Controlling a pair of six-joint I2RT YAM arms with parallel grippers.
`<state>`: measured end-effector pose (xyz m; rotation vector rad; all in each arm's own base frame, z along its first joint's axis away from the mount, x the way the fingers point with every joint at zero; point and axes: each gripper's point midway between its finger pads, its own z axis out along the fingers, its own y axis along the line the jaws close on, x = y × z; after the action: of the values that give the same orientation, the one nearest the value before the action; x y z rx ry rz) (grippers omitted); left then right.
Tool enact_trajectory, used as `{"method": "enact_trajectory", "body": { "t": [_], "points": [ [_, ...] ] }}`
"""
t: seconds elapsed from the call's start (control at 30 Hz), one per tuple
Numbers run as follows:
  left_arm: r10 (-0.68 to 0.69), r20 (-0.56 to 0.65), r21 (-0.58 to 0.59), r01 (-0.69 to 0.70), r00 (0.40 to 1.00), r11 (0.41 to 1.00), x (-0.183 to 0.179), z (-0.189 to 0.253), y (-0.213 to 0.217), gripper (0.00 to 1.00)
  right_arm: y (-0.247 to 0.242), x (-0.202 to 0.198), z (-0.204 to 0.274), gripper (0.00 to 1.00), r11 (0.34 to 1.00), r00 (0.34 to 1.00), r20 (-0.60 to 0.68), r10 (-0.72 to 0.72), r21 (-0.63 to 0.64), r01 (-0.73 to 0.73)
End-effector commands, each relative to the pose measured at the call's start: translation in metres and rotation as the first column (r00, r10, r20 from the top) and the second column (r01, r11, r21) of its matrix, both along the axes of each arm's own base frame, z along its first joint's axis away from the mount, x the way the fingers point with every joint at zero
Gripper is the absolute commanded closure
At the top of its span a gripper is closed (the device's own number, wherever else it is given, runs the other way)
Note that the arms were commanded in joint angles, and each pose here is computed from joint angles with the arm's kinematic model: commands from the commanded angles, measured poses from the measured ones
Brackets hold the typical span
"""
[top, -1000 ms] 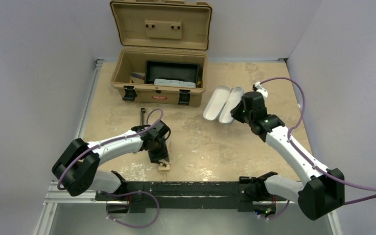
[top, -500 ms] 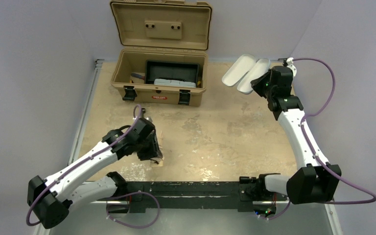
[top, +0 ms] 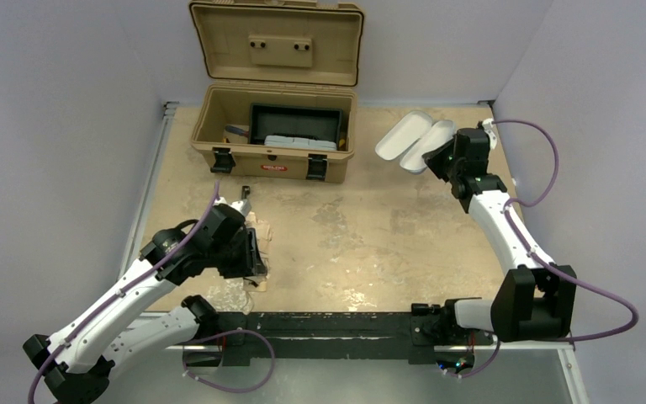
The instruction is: Open the umbrella
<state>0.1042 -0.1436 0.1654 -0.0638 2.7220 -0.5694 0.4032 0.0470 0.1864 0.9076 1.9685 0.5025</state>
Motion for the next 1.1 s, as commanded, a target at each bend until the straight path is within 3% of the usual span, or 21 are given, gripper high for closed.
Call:
{"method": "enact_trajectory", "body": {
  "t": [0.0, 0.03, 0.07, 0.17, 0.2, 0.47, 0.6, 0.7, 0.8, 0.9, 1.07],
  "points": [
    [-0.064, 0.073, -0.044, 0.067, 0.995, 0.997, 0.004, 0.031, -0.007, 1.00, 0.006, 0.015, 0.002, 1.00, 0.998, 0.999, 0.052, -0.004, 0.058, 0.001],
    [-0.071, 0.075, -0.043, 0.075, 0.995, 0.996, 0.004, 0.033, -0.007, 1.00, 0.006, 0.015, -0.002, 1.00, 0.998, 0.999, 0.046, -0.001, 0.058, -0.002],
    [-0.076, 0.077, -0.044, 0.080, 0.994, 0.996, 0.004, 0.035, -0.008, 1.00, 0.007, 0.014, -0.005, 0.90, 0.998, 0.999, 0.039, 0.006, 0.059, -0.008],
    [-0.086, 0.084, -0.050, 0.091, 0.993, 0.995, 0.003, 0.039, -0.008, 1.00, 0.009, 0.010, -0.016, 0.16, 0.998, 1.000, 0.017, 0.019, 0.057, -0.020],
    [-0.089, 0.089, -0.054, 0.094, 0.992, 0.994, 0.003, 0.041, -0.008, 1.00, 0.009, 0.008, -0.020, 0.04, 0.998, 1.000, 0.008, 0.020, 0.056, -0.021],
    [-0.123, 0.116, -0.108, 0.135, 0.986, 0.985, 0.001, 0.055, -0.017, 1.00, 0.024, -0.021, -0.021, 0.01, 0.989, 0.992, -0.004, 0.128, 0.075, -0.127],
    [-0.204, 0.160, -0.244, 0.239, 0.966, 0.940, -0.002, 0.079, -0.045, 1.00, 0.066, -0.037, -0.002, 0.01, 0.929, 0.933, 0.040, 0.359, 0.082, -0.361],
    [-0.254, 0.202, -0.329, 0.310, 0.946, 0.892, -0.002, 0.104, -0.065, 1.00, 0.108, -0.052, 0.022, 0.01, 0.847, 0.848, 0.081, 0.523, 0.063, -0.528],
    [-0.270, 0.245, -0.342, 0.344, 0.931, 0.874, 0.005, 0.129, -0.073, 1.00, 0.151, -0.072, 0.054, 0.01, 0.746, 0.742, 0.160, 0.651, 0.047, -0.664],
    [-0.298, 0.280, -0.369, 0.389, 0.913, 0.844, 0.009, 0.151, -0.084, 1.00, 0.197, -0.105, 0.101, 0.01, 0.599, 0.582, 0.307, 0.753, 0.044, -0.799],
    [-0.345, 0.291, -0.431, 0.444, 0.892, 0.785, 0.011, 0.171, -0.105, 1.00, 0.238, -0.150, 0.176, 0.01, 0.446, 0.396, 0.499, 0.771, 0.019, -0.895]
  ]
}}
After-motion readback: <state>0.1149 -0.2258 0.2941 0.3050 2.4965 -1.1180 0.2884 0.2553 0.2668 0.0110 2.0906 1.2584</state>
